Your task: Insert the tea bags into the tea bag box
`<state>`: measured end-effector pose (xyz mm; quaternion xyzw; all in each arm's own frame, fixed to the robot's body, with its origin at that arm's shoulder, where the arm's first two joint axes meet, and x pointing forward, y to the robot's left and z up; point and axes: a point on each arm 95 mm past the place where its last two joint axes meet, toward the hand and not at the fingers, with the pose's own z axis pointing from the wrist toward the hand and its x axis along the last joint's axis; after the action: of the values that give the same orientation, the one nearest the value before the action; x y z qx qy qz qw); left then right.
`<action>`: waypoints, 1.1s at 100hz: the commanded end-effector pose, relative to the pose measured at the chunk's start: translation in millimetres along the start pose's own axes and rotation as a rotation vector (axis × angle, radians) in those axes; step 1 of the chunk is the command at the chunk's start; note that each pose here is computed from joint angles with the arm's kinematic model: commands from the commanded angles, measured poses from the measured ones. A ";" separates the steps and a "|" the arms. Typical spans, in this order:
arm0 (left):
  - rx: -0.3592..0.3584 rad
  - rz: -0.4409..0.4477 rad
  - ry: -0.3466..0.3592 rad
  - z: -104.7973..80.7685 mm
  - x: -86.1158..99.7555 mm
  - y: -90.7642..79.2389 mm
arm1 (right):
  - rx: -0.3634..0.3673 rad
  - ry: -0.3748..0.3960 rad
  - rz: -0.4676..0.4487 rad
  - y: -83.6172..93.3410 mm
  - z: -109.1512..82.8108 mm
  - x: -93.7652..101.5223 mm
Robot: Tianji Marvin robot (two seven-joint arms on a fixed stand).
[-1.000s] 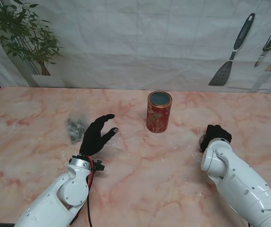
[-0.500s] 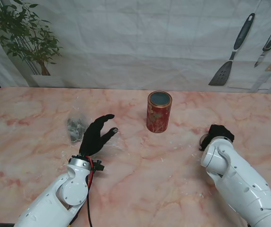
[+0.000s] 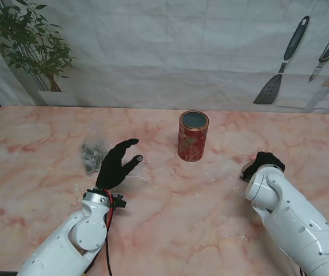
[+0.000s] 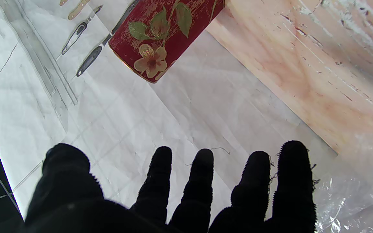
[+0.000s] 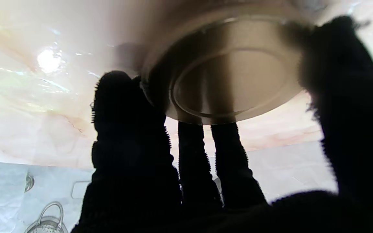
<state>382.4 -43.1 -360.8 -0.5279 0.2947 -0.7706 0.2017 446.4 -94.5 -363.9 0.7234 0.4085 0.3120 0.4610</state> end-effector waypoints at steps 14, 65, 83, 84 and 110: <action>-0.010 0.002 0.001 1.2 2.5 1.4 | 0.059 0.003 -0.008 -8.0 -2.3 -11.0; -0.013 0.002 -0.001 1.6 2.7 1.9 | 0.114 0.027 -0.105 -11.0 -14.1 -9.6; -0.009 0.001 -0.001 1.2 2.7 1.6 | 0.178 0.057 -0.230 -12.0 -27.0 -4.5; -0.009 0.001 -0.001 1.2 2.8 1.6 | 0.184 0.060 -0.234 -12.0 -27.7 -4.2; -0.001 -0.006 0.000 1.3 3.1 1.5 | 0.298 0.079 -0.331 -13.7 -35.3 0.2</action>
<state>382.3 -43.5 -361.1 -0.5288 0.2952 -0.7690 0.2046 416.8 -80.1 -355.2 0.6944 0.5669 0.2049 0.3929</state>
